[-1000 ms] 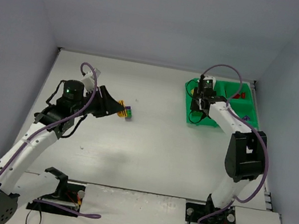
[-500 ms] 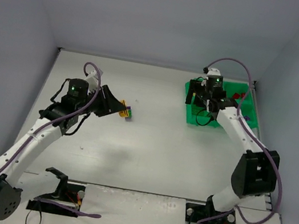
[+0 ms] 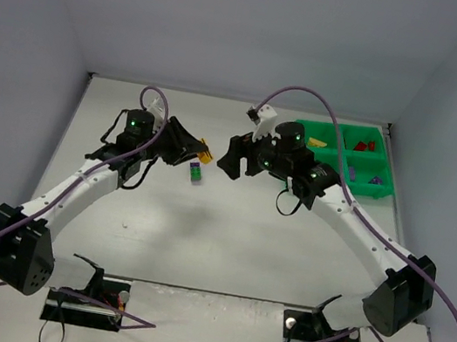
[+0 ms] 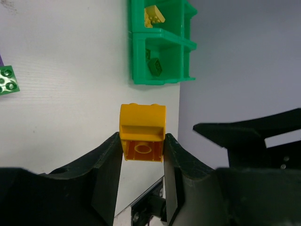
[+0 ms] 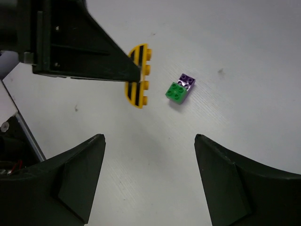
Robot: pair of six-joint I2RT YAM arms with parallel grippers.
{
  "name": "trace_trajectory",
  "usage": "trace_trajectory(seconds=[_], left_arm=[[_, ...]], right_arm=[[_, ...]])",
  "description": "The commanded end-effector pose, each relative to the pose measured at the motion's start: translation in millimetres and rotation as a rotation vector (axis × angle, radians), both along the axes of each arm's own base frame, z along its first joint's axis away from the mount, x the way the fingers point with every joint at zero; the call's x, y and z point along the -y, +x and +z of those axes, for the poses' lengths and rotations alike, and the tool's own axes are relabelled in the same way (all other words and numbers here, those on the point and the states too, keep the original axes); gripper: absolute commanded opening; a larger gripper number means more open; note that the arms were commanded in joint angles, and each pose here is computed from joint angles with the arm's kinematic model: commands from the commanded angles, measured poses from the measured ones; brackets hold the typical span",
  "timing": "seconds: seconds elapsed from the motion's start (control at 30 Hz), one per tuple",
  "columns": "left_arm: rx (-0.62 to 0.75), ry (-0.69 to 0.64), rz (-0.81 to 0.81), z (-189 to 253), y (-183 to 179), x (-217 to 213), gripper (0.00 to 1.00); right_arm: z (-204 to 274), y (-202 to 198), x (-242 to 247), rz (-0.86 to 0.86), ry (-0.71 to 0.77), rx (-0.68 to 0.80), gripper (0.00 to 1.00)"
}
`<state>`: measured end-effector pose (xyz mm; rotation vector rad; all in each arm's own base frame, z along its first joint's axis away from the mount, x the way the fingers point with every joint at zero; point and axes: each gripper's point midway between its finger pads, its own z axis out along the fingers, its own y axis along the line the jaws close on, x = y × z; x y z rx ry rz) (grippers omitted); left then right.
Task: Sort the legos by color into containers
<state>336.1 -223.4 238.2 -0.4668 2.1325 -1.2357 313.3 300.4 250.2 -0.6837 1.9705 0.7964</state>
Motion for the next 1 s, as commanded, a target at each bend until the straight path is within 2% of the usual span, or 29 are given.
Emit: trace_trajectory(seconds=[0.0, 0.27, 0.6, 0.97], left_arm=[[0.155, -0.154, 0.019, 67.5, 18.7, 9.8, 0.0], [0.17, -0.179, 0.009, 80.5, 22.5, 14.9, 0.0], [0.162, -0.185, -0.008, 79.7, 14.3, 19.3, 0.0], [0.149, -0.179, -0.037, 73.1, 8.8, 21.5, 0.0]], right_arm=[[27.7, -3.8, -29.8, 0.066, 0.083, 0.063, 0.73], [29.4, -3.8, -54.7, 0.106, 0.074, 0.074, 0.66], [24.6, 17.6, -56.5, 0.024, 0.037, 0.091, 0.6], [19.8, 21.6, -64.0, 0.036, 0.035, 0.078, 0.58]])
